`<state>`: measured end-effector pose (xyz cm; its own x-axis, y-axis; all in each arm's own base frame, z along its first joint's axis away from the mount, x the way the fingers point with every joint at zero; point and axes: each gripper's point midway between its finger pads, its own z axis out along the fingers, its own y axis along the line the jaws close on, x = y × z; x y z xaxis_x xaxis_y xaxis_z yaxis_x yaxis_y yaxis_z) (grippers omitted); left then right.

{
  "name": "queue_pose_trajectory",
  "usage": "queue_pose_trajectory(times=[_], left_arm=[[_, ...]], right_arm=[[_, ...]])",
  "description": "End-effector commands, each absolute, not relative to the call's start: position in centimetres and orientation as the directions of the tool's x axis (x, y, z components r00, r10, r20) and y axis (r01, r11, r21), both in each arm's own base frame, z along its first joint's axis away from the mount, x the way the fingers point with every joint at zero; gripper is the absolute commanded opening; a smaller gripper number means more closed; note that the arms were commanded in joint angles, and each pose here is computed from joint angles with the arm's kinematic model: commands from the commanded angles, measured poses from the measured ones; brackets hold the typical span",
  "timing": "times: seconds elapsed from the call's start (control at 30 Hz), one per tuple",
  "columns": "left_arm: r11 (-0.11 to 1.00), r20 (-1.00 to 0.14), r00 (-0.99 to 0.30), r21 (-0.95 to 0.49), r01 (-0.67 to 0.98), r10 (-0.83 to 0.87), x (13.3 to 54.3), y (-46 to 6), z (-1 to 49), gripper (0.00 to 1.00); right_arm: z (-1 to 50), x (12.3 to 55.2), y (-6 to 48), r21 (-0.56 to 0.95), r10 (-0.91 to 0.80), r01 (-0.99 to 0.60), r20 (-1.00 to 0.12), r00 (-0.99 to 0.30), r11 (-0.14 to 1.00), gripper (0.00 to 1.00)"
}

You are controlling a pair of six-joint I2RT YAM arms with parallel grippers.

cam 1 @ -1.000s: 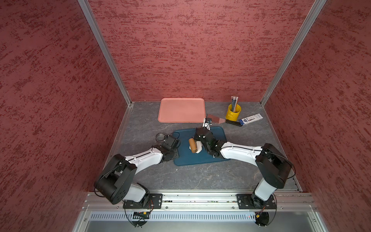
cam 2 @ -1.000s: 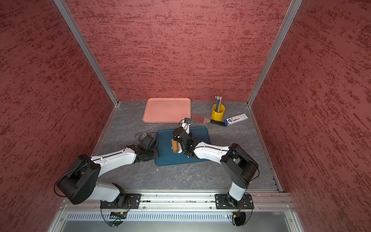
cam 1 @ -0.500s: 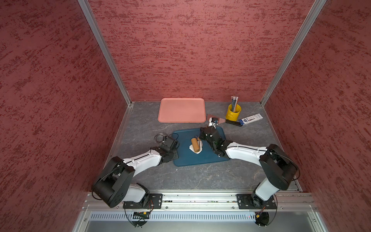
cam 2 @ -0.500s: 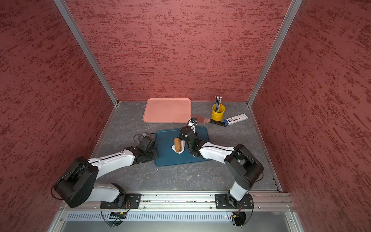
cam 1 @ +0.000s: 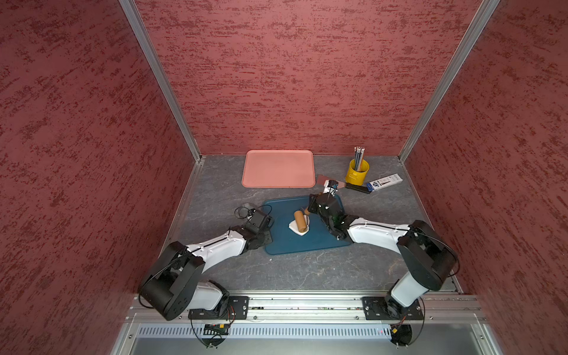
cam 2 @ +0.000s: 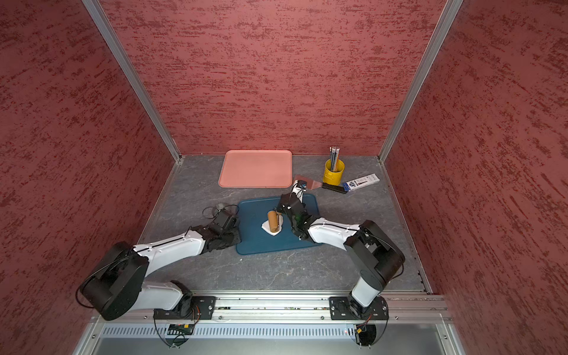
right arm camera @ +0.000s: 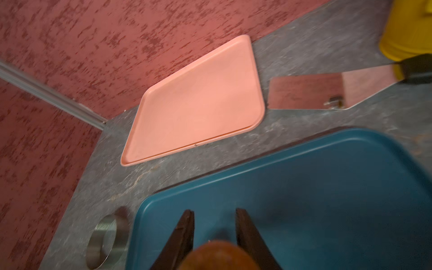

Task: Roll out the dumpling wrappers from the dough
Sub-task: Flatten out the dough on the work surface.

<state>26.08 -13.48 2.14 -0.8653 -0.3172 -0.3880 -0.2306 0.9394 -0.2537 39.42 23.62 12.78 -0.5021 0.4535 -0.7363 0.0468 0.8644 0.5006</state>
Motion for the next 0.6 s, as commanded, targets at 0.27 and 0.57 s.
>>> queue_pose_trajectory(times=[0.27,0.57], left_arm=[[0.906,-0.447,-0.794,-0.104,-0.411,-0.412,26.0,-8.5,1.6,0.0],[0.89,-0.437,-0.78,-0.138,-0.434,-0.448,26.1,-8.0,1.2,0.0]], right_arm=[[-0.4,30.9,19.3,-0.005,0.025,0.034,-0.586,-0.81,0.999,0.0],[2.6,31.7,21.1,-0.039,-0.135,-0.147,-0.673,-0.727,0.988,0.0]])
